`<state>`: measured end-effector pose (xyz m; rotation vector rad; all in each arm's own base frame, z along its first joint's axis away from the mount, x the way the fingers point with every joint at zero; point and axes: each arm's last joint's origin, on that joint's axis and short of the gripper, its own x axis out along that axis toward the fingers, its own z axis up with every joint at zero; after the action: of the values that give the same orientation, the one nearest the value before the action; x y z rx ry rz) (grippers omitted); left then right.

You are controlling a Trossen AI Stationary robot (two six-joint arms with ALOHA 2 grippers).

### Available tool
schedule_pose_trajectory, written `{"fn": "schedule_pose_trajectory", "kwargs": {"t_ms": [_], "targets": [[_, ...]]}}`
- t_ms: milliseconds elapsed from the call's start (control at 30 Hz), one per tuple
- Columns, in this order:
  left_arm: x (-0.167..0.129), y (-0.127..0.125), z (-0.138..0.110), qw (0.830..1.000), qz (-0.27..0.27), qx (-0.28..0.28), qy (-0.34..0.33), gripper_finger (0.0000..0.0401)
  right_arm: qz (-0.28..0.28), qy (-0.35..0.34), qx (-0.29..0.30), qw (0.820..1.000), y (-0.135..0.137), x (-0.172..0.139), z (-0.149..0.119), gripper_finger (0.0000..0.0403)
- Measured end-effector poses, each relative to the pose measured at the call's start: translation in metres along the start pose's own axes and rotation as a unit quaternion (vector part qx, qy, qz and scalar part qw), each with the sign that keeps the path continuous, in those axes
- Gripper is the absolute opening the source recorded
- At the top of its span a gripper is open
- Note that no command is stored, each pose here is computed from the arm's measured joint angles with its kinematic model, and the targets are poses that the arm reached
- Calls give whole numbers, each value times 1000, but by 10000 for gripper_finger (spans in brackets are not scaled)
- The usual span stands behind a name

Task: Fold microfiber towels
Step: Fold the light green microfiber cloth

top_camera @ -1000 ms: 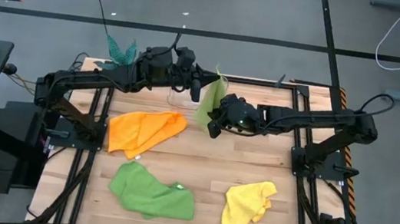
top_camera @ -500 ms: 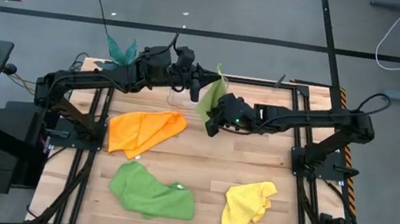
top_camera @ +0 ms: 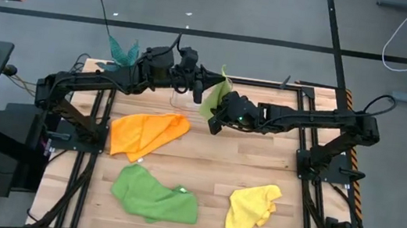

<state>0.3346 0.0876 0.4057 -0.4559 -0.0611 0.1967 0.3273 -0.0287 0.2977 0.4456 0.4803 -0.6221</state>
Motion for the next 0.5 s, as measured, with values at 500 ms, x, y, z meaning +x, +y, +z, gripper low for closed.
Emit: {"fn": "schedule_pose_trajectory", "kwargs": {"t_ms": [500], "targets": [[0,1,1,1000,5,6,-3,1,-12,15,-33,999,16,-24,-17,5]]}}
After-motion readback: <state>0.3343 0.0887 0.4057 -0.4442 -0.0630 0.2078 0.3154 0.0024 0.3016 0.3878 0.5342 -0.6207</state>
